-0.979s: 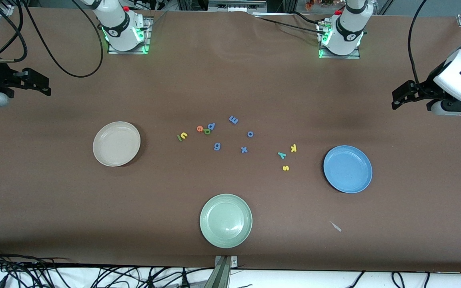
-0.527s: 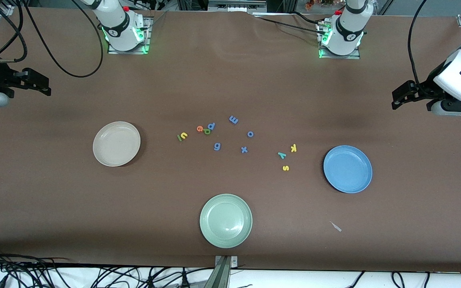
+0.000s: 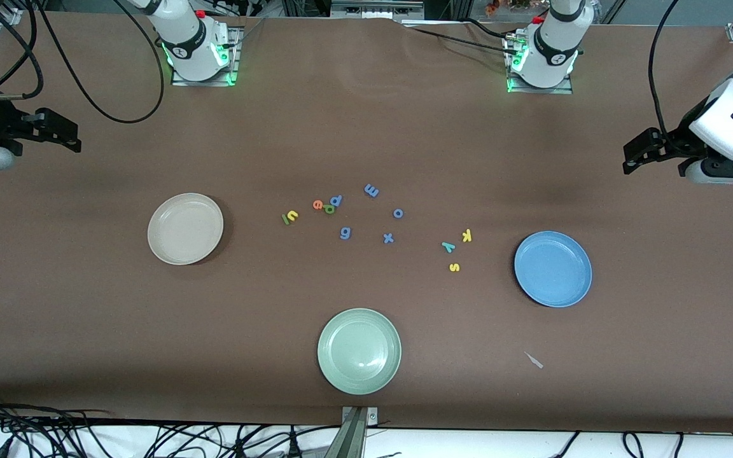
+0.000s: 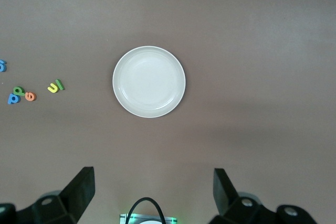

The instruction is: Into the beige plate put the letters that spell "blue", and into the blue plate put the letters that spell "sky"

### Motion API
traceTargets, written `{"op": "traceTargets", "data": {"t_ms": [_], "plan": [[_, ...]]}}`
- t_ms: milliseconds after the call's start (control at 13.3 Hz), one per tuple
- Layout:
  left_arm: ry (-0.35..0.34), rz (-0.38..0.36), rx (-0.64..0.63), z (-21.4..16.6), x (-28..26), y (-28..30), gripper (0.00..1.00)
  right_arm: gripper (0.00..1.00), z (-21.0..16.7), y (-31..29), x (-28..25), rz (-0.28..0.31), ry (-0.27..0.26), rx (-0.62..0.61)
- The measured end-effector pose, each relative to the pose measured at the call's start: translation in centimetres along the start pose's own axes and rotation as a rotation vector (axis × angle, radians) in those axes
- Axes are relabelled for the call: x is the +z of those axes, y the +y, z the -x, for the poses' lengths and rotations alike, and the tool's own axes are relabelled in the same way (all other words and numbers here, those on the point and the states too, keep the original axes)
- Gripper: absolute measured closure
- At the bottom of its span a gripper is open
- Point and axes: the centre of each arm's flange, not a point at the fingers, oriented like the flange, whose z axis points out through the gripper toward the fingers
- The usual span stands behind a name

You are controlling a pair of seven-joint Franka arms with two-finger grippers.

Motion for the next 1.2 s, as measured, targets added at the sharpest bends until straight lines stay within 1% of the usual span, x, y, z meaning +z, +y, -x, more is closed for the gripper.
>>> {"op": "traceTargets", "data": {"t_ms": [527,828,1205], "plan": [[0.0,0.0,0.002,0.0,0.0,0.1,0.0,0.0,0.0,0.0,0.0,0.0,0.0,0.0],[-0.008,0.016,-0.001,-0.2,0.4,0.2,0.0,0.0,0.0,0.0,0.0,0.0,0.0,0.0],[-0.066,0.014,0.016,-1.5,3.6,1.3,0.0,0.0,0.0,0.1,0.0,0.0,0.0,0.002]]}}
